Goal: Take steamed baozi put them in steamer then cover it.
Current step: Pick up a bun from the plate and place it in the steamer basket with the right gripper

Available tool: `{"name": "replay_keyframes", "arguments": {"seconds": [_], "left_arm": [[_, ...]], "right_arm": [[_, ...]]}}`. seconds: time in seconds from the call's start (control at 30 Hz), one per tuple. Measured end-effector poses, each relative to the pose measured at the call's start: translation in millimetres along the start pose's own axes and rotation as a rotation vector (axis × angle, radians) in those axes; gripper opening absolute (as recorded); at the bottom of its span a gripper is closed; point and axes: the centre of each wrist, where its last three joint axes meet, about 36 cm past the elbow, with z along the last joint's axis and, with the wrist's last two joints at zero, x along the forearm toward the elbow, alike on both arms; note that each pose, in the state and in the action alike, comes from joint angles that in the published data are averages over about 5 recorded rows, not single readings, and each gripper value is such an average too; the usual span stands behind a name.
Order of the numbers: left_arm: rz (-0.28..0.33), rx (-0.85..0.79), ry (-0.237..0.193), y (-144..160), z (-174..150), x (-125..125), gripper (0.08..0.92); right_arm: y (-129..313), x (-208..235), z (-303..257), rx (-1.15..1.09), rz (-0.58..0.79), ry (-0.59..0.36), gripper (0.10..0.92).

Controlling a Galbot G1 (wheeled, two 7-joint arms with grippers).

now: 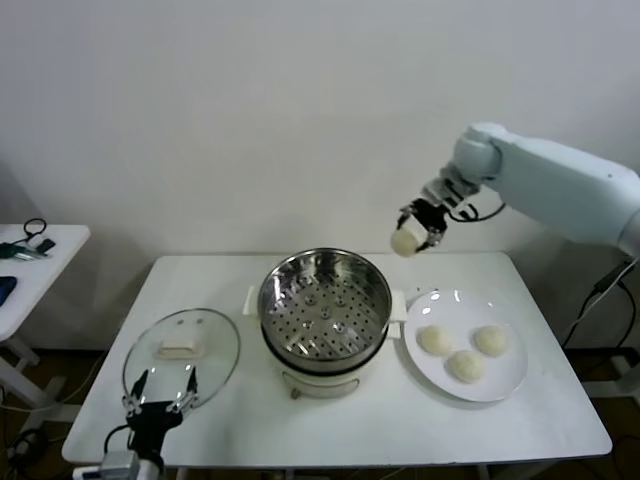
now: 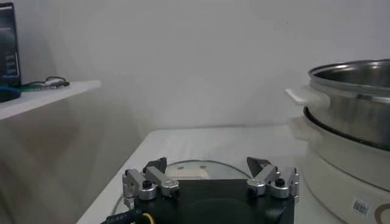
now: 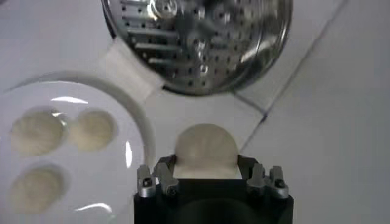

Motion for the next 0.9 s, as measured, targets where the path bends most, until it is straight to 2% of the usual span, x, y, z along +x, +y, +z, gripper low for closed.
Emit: {"name": "replay_keyframes", "arguments": {"seconds": [0.17, 0.4, 0.67, 0.9], "left_arm": [[-0.003, -0.007, -0.002, 1.2, -0.3, 0.0, 0.823], [0.000, -0.018, -0.001, 0.0, 2.0, 1.6, 0.823], [-0.001, -0.023, 0.004, -0.5, 7.0, 2.7, 0.823], [-0.008, -0.024, 0.001, 0.8, 9.5, 0.7, 0.823]], "right_arm": [[-29.5, -14.8, -37.6, 0.199, -0.031, -0.029, 0.681], [-51.2, -68.5, -66.9, 0.380, -0.083, -0.057, 0.679], [-65.4, -125.2, -74.3, 0.475, -0.115, -0.062, 0.679], [-76.3, -154.9, -72.4, 0.497, -0.118, -0.062, 0.679]]}}
